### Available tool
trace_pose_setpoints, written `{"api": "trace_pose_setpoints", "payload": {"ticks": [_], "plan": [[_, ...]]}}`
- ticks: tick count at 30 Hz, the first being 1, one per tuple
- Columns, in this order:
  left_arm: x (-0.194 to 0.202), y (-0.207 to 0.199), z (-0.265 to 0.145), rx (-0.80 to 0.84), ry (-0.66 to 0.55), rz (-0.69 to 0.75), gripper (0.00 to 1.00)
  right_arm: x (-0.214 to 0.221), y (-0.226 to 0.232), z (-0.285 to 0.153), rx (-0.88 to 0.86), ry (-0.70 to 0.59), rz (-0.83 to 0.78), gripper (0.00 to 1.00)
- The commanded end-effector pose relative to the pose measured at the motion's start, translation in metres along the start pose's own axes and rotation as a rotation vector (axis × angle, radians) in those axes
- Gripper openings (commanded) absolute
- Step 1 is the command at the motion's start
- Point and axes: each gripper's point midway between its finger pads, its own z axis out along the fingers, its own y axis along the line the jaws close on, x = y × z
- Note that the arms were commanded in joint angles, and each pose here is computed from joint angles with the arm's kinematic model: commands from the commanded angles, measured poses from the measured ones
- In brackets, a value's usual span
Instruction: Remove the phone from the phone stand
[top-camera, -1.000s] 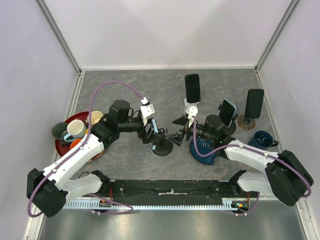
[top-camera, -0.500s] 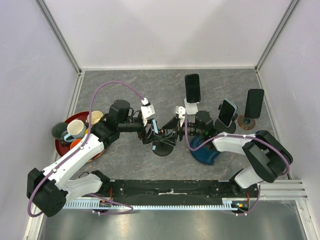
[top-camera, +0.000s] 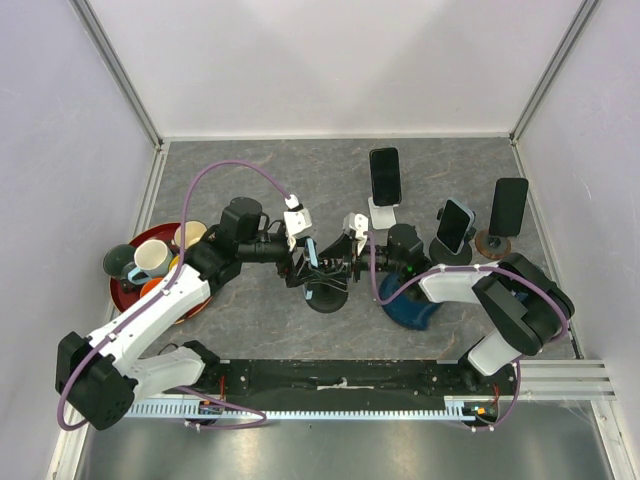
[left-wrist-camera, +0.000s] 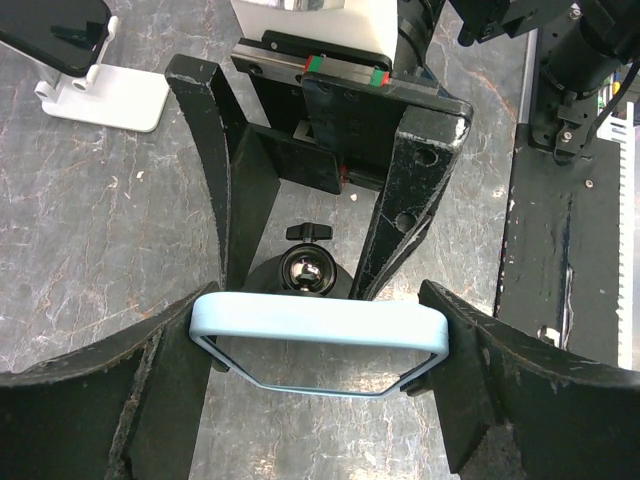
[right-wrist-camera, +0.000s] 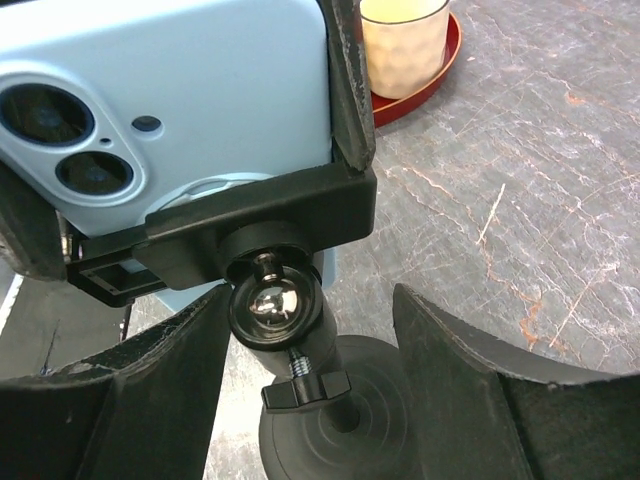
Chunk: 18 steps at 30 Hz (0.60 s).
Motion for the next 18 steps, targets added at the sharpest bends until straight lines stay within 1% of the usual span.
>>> {"api": "trace_pose_setpoints", "payload": {"ticks": [1,2,5,8,9,11,12,14,15,17,18], "plan": [[-0.0253,-0.0095,-0.0004,0.064,-0.067,0.061,0.22,-0.0165,0.0003,0.0037,-0.016,-0.019,-0.093,0.72],[-0.0254,-0.0093,-0.0006,0.064,-0.067,0.06,0.23,-0.0145,-0.001,0.0037,-0.011,-0.007,-0.088,0.72],[-0.0268,-0.0115,-0.0012,0.073,-0.071,0.062,0.23,-0.0137,-0.0022,0.003,-0.002,-0.01,-0.097,0.68],[-0.0276,-0.0121,-0.0007,0.078,-0.074,0.058,0.24,-0.0157,0.0003,0.0033,-0.01,-0.016,-0.103,0.58],[-0.0267,-0.0128,0.0003,0.086,-0.071,0.05,0.24,-0.0163,0.0003,0.0032,-0.01,-0.017,-0.106,0.53],[-0.028,-0.0143,0.0003,0.095,-0.074,0.045,0.25,-0.0188,0.0009,0.0029,-0.008,-0.023,-0.119,0.49],[-0.0297,-0.0163,0.0002,0.104,-0.078,0.046,0.25,-0.0187,0.0017,0.0029,-0.01,-0.022,-0.121,0.42],[-0.0305,-0.0168,0.0,0.107,-0.08,0.046,0.27,-0.0194,0.0028,0.0035,-0.01,-0.024,-0.127,0.35],[-0.0299,-0.0159,0.0003,0.103,-0.078,0.044,0.3,-0.0187,0.003,0.0039,-0.007,-0.024,-0.128,0.25],[-0.031,-0.0145,-0.0008,0.091,-0.08,0.051,0.34,-0.0182,0.0021,0.0027,0.004,-0.029,-0.132,0.1],[-0.0324,-0.0122,-0.0017,0.075,-0.081,0.056,0.4,-0.0171,0.0019,0.0028,0.007,-0.03,-0.135,0.0]]}}
